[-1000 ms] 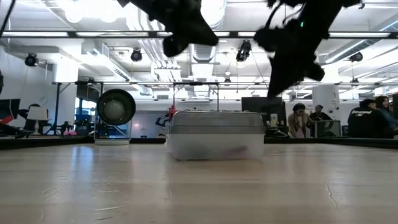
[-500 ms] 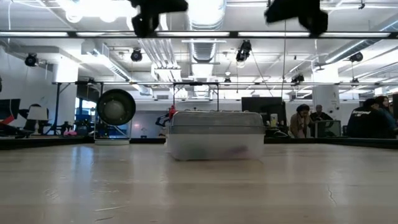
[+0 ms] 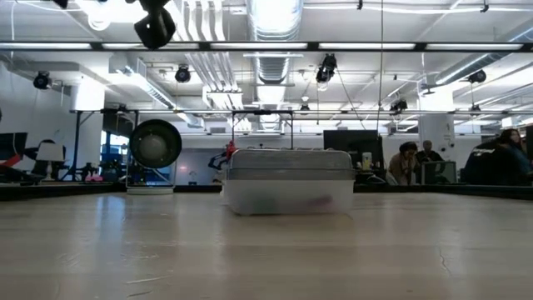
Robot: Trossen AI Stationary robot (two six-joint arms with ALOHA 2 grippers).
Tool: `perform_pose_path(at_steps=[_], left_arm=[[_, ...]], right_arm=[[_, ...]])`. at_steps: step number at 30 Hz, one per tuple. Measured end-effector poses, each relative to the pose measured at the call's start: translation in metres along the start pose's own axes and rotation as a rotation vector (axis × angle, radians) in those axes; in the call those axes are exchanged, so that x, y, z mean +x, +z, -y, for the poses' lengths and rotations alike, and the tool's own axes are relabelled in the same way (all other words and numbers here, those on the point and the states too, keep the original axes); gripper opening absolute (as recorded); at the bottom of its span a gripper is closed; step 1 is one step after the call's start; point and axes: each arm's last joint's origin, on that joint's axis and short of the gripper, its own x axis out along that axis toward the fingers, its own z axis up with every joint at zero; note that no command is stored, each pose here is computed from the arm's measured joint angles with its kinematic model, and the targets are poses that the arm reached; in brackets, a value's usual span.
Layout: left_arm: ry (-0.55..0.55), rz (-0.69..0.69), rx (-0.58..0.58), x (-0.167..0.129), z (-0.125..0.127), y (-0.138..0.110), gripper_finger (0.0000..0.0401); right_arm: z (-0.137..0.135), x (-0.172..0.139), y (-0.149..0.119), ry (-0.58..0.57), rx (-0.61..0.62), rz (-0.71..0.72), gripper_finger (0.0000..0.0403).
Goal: Pick & place school supplies into a supply box
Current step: Return to Home Position
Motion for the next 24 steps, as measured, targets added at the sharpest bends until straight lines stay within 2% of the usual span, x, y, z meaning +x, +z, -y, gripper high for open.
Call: perform_pose_path(at_steps=[4,6,9,11,13,18,24], left_arm=[[-0.227,0.079,0.101,-0.011,0.002,-0.025,0.0008],[-0.296,0.142,0.108,-0.017,0.000,-0.038,0.0008],[-0.271,0.184,0.110,-0.022,-0.014,-0.058,0.0008],[-0.227,0.174,0.122,-0.023,-0.024,-0.066,0.0008],[-0.197,0.180,0.132,-0.025,-0.032,-0.067,0.0008],[-0.223,0.176,0.173,-0.035,-0.044,-0.062,0.0008],[-0.236,0.230,0.183,-0.055,-0.047,-0.064,0.0008]], right_arm=[[0.003,0.011,-0.020,0.078,0.021,-0.015,0.0052],[0.003,0.020,-0.035,0.147,0.024,0.001,0.0052],[0.008,0.027,-0.052,0.207,0.035,0.066,0.0054],[0.016,0.029,-0.061,0.191,0.008,0.077,0.0054],[0.027,0.028,-0.065,0.159,-0.002,0.082,0.0053],[0.049,0.013,-0.064,0.136,-0.014,0.128,0.0054],[0.063,0.006,-0.082,0.140,-0.004,0.127,0.0053]])
